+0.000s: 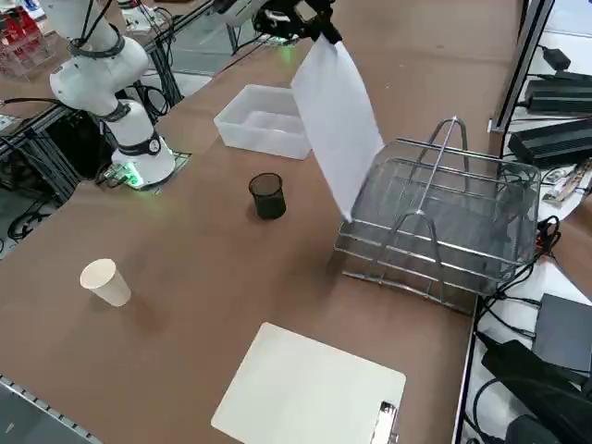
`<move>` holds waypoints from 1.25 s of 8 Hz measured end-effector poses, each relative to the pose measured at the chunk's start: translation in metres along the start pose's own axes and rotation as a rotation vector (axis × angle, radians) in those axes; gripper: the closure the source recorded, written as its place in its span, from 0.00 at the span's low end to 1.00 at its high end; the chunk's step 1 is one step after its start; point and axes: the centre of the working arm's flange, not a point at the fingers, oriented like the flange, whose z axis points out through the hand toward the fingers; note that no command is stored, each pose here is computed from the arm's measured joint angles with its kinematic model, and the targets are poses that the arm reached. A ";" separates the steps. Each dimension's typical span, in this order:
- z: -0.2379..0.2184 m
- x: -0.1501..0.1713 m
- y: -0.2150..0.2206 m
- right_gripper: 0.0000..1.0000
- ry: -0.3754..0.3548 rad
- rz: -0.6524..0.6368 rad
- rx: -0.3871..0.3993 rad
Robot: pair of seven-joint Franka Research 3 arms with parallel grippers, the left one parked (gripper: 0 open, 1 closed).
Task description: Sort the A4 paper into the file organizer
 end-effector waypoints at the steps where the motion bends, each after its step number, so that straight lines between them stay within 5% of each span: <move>1: 0.001 -0.002 -0.005 0.98 -0.004 0.010 0.028; 10: 0.046 -0.016 -0.038 0.98 0.039 -0.012 0.113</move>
